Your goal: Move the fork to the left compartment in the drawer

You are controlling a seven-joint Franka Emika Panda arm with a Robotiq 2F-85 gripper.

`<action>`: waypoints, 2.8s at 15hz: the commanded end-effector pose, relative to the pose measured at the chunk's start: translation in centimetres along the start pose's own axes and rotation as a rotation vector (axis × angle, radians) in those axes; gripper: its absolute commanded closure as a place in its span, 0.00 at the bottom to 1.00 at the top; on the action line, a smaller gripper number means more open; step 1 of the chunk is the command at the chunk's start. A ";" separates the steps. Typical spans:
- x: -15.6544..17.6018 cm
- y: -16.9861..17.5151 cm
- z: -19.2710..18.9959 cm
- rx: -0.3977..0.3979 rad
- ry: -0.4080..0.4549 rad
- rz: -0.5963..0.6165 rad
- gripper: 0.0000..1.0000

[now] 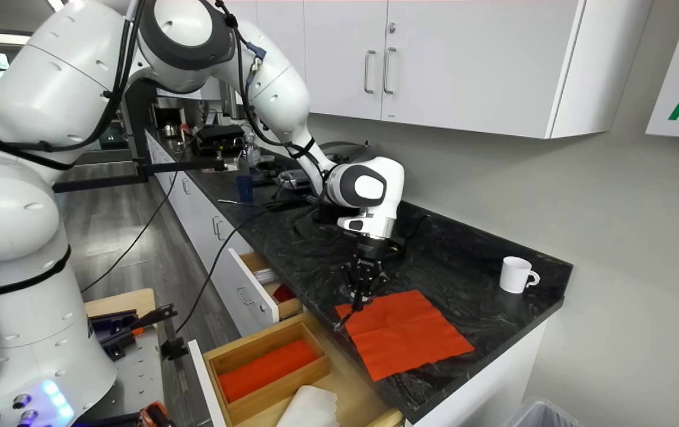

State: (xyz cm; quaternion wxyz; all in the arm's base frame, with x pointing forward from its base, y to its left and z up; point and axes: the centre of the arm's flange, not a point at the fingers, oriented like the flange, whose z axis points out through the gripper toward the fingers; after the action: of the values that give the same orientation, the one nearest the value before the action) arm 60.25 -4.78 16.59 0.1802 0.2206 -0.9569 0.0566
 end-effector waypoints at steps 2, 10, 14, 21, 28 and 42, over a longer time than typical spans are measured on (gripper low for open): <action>0.2 2.1 -1.0 0.029 -0.013 -0.011 0.96; 3.4 5.4 -1.0 0.065 -0.002 -0.025 0.96; 6.1 7.0 -0.1 0.089 0.003 -0.033 0.96; 10.9 12.2 1.2 0.125 0.001 -0.032 0.96; 13.0 17.8 2.4 0.044 -0.052 0.129 0.96; 12.1 18.1 7.2 0.026 -0.163 0.393 0.96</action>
State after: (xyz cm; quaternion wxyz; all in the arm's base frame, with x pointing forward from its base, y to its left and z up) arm 39.21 5.85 14.91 0.0972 0.0468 -0.9910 0.0794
